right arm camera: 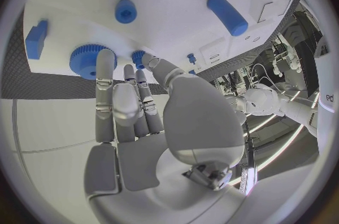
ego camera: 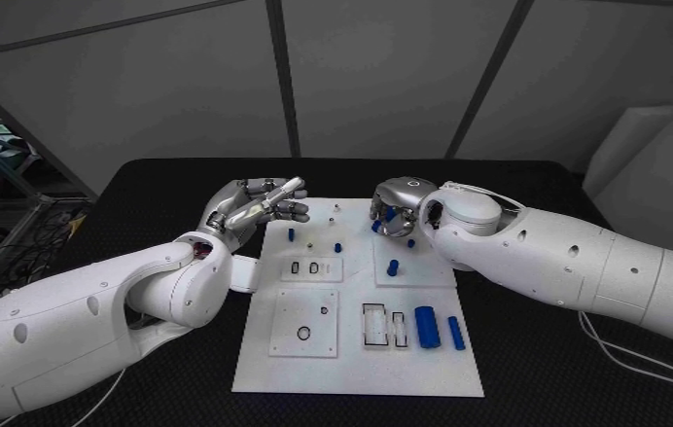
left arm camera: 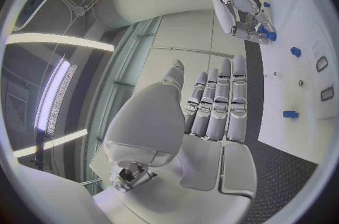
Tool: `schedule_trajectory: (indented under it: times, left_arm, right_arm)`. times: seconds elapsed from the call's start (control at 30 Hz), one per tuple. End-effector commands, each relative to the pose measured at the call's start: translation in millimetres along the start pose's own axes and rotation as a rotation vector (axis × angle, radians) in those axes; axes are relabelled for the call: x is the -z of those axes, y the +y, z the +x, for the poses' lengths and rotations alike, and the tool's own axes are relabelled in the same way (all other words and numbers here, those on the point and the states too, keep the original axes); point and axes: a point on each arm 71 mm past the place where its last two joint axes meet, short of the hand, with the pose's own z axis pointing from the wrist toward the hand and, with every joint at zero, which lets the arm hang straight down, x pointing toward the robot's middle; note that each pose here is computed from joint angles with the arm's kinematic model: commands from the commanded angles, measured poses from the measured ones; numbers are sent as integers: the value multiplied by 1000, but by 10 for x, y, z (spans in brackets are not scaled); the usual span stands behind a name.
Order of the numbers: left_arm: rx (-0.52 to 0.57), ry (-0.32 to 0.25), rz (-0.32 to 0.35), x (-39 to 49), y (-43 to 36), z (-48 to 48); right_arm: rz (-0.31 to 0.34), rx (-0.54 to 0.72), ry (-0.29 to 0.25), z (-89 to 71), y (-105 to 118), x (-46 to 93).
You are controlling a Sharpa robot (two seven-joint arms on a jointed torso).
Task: Assemble the parts on the task board
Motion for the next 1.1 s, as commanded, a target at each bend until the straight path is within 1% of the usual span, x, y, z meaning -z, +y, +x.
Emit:
schedule_trajectory:
  times: [0.03, 0.43, 0.53, 0.6, 0.73, 0.97, 1.0, 1.03, 1.1]
  left_arm:
    - [-1, 17, 9, -7, -14, 11]
    - [-1, 17, 9, -10, -11, 4]
    - [0, 18, 8, -9, -12, 6]
    - [0, 18, 8, -8, -12, 7]
    - [0, 18, 7, -7, -12, 3]
    - [-4, 12, 5, -4, -12, -24]
    - [-5, 10, 6, -4, -12, -31]
    - [-5, 9, 6, -4, -12, -33]
    - [-5, 8, 7, -5, -12, -37]
  right_arm:
    - [-2, 15, 24, 6, 7, -8]
    - [-1, 10, 29, 18, 9, -39]
    - [1, 7, 20, 15, 5, -45]
    - [1, 3, 4, 4, 3, -45]
    - [-7, -15, -49, -36, 6, -28]
    - [-20, -56, -126, -107, 9, 57]
    - [-19, -68, -153, -129, 10, 72]
    - [-19, -70, -159, -134, 11, 75]
    - [-13, -87, -198, -165, 23, 75]
